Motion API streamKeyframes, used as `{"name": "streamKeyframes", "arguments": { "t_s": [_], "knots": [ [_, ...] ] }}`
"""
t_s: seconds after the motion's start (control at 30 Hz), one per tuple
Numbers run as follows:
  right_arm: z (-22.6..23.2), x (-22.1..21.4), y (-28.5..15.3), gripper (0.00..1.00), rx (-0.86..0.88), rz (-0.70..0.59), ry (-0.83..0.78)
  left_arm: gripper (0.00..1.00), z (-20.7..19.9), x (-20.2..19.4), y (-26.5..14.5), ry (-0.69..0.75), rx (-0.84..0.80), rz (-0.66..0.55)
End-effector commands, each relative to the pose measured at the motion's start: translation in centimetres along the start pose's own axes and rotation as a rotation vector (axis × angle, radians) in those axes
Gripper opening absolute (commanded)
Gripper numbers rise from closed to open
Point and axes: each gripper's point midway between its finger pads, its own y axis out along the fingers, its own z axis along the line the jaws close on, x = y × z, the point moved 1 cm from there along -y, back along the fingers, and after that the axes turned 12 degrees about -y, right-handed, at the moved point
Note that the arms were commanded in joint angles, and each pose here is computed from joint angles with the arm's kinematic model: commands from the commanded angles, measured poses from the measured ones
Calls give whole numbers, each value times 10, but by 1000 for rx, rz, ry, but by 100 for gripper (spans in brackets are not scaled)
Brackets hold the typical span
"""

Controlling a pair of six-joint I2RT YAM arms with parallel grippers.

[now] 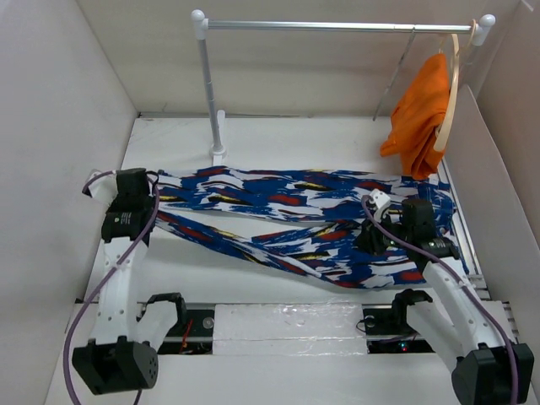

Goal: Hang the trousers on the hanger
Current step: Fold the trousers

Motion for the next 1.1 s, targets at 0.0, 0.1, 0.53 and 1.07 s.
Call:
{"name": "streamKeyframes", "arguments": {
  "t_s": [0.0,0.1,0.53,1.07],
  "knots": [
    [-9,27,-7,37,-60,-21,-42,0,14,27,-27,-9,52,-78],
    [-24,35,-14,53,-153,3,-18,0,10,45,-53,-43,-9,-133],
    [-103,-40,-18,44,-465,136,382,0,-32,40,-93,28,-320,-60],
    [-163,-8,29,31,-389,-16,467,0,-79,23,-89,322,-450,-26]
  ]
}}
